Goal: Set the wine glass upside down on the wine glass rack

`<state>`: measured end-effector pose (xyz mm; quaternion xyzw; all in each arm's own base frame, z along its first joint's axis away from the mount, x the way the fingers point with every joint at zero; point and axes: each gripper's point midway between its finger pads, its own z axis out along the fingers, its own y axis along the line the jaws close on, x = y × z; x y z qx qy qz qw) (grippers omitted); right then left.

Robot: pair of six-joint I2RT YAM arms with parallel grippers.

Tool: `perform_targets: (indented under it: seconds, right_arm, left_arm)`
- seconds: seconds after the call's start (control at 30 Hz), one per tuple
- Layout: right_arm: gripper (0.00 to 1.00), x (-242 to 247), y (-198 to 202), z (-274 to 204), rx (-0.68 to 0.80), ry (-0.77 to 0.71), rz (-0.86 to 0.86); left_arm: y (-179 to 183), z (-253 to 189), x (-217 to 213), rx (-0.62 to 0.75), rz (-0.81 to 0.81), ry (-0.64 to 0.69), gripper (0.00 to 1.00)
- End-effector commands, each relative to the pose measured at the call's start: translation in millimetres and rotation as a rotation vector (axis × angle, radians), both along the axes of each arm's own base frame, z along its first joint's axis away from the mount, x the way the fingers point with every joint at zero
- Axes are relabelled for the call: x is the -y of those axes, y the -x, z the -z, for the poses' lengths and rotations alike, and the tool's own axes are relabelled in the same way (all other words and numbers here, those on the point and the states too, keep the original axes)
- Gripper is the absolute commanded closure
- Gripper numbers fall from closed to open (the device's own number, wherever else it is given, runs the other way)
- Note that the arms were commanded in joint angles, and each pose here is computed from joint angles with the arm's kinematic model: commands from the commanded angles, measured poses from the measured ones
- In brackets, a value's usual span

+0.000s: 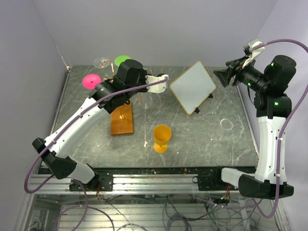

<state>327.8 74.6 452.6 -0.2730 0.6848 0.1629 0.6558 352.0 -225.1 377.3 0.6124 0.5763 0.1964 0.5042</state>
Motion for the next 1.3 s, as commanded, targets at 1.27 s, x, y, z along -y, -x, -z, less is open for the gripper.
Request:
perform_targets:
  seconds: [1.27]
  right_arm:
    - [0.36,0,4,-9,0.024,-0.012,-0.017]
  left_arm:
    - [-19,-7,-10,0.06,-0.158,0.011,0.93]
